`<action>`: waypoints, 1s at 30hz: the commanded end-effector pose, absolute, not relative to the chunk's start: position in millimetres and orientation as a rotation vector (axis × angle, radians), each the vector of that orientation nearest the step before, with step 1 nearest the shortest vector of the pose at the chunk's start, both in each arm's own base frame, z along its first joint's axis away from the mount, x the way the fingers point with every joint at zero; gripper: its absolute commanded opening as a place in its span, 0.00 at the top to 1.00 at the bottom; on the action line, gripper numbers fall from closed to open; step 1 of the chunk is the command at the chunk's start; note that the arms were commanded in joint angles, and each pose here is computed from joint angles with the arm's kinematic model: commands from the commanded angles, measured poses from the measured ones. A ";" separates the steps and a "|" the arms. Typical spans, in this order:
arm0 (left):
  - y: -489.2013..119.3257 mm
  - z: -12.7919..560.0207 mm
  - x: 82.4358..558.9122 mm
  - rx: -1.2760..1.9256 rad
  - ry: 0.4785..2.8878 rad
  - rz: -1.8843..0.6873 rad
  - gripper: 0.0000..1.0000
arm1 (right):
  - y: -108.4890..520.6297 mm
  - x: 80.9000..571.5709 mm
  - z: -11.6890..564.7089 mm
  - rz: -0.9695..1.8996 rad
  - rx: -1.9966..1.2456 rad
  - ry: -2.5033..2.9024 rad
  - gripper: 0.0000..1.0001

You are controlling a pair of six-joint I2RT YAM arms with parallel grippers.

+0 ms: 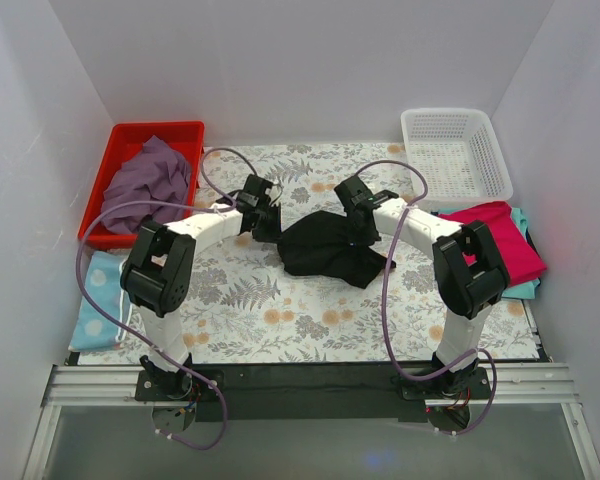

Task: Fold and stack the t-shirts
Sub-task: Move the tshirt to the center of the board

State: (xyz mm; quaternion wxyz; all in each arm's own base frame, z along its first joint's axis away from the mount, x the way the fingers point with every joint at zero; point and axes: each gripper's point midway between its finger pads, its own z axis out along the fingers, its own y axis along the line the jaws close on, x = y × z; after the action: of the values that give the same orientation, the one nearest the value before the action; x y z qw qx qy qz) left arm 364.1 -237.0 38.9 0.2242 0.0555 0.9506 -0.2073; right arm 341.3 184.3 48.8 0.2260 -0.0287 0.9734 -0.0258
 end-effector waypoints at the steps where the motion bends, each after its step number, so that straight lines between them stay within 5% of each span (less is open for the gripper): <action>1: -229.9 158.8 419.8 0.139 2.325 -0.451 1.00 | 175.5 367.9 113.7 -0.110 -0.063 2.512 0.99; 8: -209.5 299.3 448.0 0.048 2.008 -0.369 1.00 | 175.9 391.0 194.8 -0.081 -0.040 2.341 0.99; 17: -175.3 402.0 430.1 -0.042 1.778 -0.315 1.00 | 184.4 402.7 287.9 0.040 -0.056 2.142 0.99; 26: -121.3 456.4 348.9 -0.173 1.598 -0.349 1.00 | 207.8 324.4 284.4 0.269 -0.362 2.049 0.99; 29: -116.9 444.0 343.7 -0.160 1.621 -0.322 1.00 | 208.6 312.0 271.7 0.320 -0.367 2.061 0.61; 30: -117.1 435.6 347.9 -0.161 1.641 -0.300 1.00 | 205.0 312.9 267.5 0.296 -0.357 2.070 0.36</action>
State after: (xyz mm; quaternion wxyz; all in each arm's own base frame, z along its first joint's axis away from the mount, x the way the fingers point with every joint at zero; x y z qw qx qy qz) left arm 346.7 -155.8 417.2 0.6275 -0.0164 0.7553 -0.1883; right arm 315.4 229.1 290.7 0.4983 -0.1394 0.8398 0.1643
